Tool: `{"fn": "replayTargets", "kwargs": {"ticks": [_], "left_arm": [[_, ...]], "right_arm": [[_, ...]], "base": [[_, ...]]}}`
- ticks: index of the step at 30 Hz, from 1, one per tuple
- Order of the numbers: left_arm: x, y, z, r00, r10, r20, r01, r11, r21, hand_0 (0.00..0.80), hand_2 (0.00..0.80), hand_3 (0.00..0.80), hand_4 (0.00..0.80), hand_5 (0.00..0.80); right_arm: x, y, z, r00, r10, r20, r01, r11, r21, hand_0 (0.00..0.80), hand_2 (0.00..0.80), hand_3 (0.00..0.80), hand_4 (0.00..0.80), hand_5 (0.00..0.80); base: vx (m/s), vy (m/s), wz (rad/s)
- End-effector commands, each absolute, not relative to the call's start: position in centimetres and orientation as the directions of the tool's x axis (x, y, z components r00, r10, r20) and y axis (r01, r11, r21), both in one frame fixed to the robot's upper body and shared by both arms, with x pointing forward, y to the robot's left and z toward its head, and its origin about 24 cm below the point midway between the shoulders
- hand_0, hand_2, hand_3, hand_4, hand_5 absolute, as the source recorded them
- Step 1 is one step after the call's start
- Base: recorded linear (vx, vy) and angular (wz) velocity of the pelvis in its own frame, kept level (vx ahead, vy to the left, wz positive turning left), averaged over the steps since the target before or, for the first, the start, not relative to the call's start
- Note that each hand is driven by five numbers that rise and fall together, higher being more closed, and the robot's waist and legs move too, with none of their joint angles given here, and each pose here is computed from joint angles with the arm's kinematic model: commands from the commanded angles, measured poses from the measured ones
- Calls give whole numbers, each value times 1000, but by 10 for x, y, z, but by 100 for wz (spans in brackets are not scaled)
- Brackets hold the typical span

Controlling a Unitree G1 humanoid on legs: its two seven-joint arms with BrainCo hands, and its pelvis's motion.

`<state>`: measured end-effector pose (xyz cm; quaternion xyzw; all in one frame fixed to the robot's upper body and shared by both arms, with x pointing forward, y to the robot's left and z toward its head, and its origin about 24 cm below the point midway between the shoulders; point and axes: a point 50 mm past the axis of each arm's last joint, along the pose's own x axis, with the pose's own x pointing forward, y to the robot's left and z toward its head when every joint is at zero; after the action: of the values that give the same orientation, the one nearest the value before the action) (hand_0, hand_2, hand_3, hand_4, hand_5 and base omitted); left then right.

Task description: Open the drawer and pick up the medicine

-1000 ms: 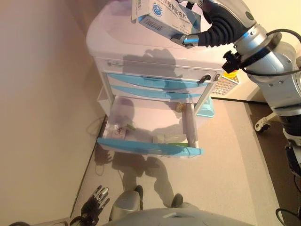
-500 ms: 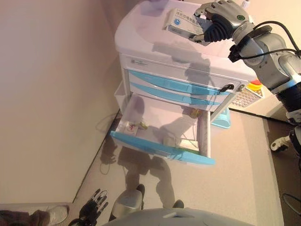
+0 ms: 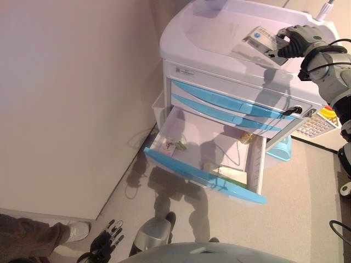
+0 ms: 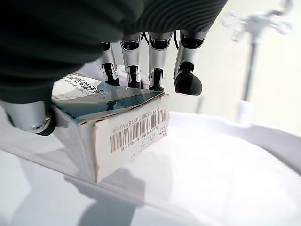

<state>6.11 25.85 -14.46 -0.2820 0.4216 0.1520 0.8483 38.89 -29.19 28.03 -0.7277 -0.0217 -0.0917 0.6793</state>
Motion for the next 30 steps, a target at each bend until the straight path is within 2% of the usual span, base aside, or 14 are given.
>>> {"fn": "replayTargets", "kwargs": {"ticks": [1, 7, 15, 24, 27, 30], "left_arm": [[57, 272, -140, 594, 37, -804, -481, 817, -318, 0, 0, 0, 0, 0], [54, 274, -140, 597, 33, -802, -482, 814, -325, 0, 0, 0, 0, 0], [48, 274, -140, 599, 25, -800, -478, 813, -333, 0, 0, 0, 0, 0], [50, 273, -139, 618, 9, -786, -463, 812, -355, 0, 0, 0, 0, 0], [48, 272, -140, 610, 10, -792, -467, 812, -349, 0, 0, 0, 0, 0], [46, 273, -140, 603, 15, -798, -474, 810, -344, 0, 0, 0, 0, 0]], "right_arm": [[380, -299, 327, 949, -108, 295, 275, -164, -947, 800, 800, 800, 800, 800], [369, -332, 320, 934, -215, 285, 266, -112, -957, 800, 800, 800, 800, 800], [369, -325, 317, 951, -123, 283, 272, -100, -957, 800, 800, 800, 800, 800], [371, -326, 312, 961, -144, 237, 230, -66, -971, 800, 800, 800, 800, 800], [371, -327, 312, 956, -148, 255, 239, -115, -964, 800, 800, 800, 800, 800], [369, -328, 316, 943, -122, 310, 268, -277, -923, 800, 800, 800, 800, 800]], "base": [[1, 17, 4], [-2, 7, 4], [9, 8, 5], [0, 0, 0], [0, 0, 0], [0, 0, 0]]}}
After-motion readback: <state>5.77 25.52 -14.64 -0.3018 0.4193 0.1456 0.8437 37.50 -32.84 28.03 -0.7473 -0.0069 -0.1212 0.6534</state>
